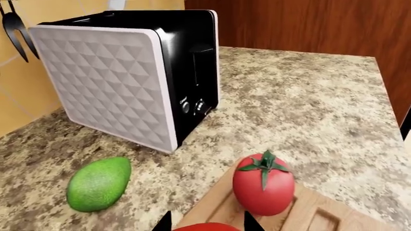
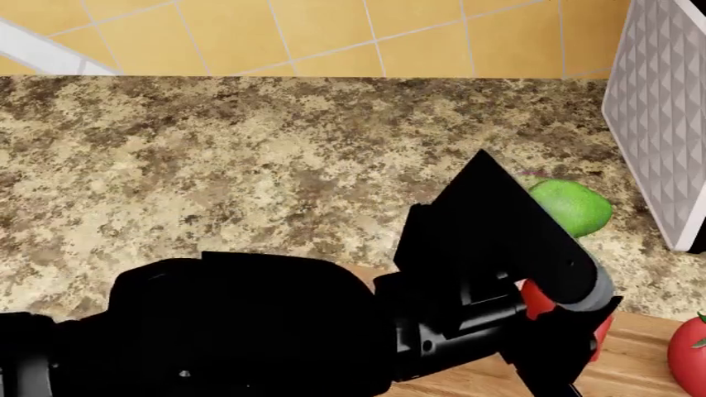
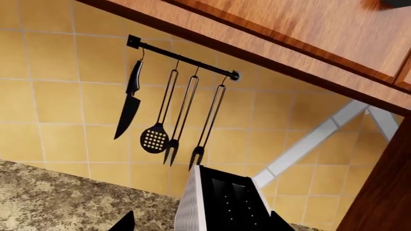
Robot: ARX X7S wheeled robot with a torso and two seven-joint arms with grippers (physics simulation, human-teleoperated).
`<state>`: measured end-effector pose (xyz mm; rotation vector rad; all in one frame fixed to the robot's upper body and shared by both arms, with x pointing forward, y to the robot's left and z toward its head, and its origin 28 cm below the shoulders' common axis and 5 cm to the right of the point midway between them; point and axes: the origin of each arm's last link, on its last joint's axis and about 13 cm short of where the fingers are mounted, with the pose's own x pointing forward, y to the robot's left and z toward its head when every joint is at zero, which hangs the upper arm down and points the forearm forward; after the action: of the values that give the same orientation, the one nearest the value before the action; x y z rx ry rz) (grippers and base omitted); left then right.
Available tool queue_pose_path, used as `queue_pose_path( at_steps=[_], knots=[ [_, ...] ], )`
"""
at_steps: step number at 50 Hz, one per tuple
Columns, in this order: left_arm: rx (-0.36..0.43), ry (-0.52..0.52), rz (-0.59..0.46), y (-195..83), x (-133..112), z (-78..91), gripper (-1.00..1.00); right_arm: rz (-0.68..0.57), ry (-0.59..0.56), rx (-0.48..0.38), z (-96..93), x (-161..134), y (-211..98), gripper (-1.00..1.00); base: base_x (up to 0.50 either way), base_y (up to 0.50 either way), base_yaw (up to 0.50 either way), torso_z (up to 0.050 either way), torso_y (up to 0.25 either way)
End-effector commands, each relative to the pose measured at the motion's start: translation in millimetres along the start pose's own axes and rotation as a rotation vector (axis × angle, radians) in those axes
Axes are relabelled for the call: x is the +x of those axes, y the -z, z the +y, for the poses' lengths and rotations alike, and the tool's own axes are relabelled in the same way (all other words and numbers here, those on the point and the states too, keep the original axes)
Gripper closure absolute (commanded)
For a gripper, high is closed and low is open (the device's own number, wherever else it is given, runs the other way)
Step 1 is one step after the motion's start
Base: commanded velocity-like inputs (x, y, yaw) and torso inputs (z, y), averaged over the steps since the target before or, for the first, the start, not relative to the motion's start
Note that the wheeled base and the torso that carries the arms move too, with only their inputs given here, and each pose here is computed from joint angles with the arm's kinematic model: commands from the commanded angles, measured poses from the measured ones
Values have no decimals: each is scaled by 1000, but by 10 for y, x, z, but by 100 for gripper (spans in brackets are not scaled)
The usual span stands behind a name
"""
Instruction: Place the avocado, onion, tomato and bell pepper on the cutting board.
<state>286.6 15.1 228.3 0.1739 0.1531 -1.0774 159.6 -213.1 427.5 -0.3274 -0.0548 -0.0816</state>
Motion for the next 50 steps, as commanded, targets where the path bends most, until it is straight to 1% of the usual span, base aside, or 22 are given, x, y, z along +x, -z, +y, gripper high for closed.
queue_pose_path(
  at_steps=[1,13,14,19,26,30,32,33,37,38,39,42,46,47,48,50],
  knots=[
    [-13,17,9,127,60,-103,100,0,5,2,-7,-23,13,-100,0,0,0,0,0],
    [-2,19,3,61,37,-119,100,-10,20,0,-21,-37,-27,-100,0,0,0,0,1],
    [-1,15,3,53,36,-109,-100,-11,19,-1,-21,-37,-35,-100,0,0,0,0,0],
    [-7,8,-13,-22,24,-90,-100,-15,16,-8,-17,-37,-78,-100,0,0,0,0,0],
    [14,19,-30,-149,-58,-96,-100,-16,26,-12,-33,-56,-99,-100,0,0,0,0,0],
    [25,16,-42,-248,-195,-59,-100,-16,30,-15,-41,-79,-103,-100,0,0,0,0,0],
    [39,8,-42,-252,-251,-51,-100,-17,32,-14,-43,-85,-106,-100,0,0,0,0,0],
    [81,8,-39,-238,-296,-71,-100,-18,34,-14,-43,-86,-107,-100,0,0,0,0,0],
    [110,1,-30,-284,-433,-72,-100,-22,33,-13,-35,-95,-126,-100,0,0,0,0,0],
    [164,-27,-34,-316,-465,-54,-100,-25,29,-14,-31,-105,-139,-100,0,0,0,0,0],
    [144,-20,-37,-359,-500,-36,-100,-27,29,-14,-33,-110,-147,-100,0,0,0,0,0],
    [163,-51,-34,-415,-575,50,-100,-34,32,-15,-44,-129,-176,-100,0,0,0,0,0],
    [183,-71,-22,-432,-663,102,-100,-37,28,-18,-38,-132,-187,-100,0,0,0,0,0],
    [177,-79,-21,-447,-687,134,-100,-37,29,-18,-41,-131,-192,-100,0,0,0,0,0],
    [173,-90,-17,-464,-712,168,-100,-38,29,-19,-41,-135,-198,-100,0,0,0,0,0],
    [195,-131,3,-474,-736,212,-100,-37,28,-20,-38,-131,-202,-100,0,0,0,0,0]
  ],
)
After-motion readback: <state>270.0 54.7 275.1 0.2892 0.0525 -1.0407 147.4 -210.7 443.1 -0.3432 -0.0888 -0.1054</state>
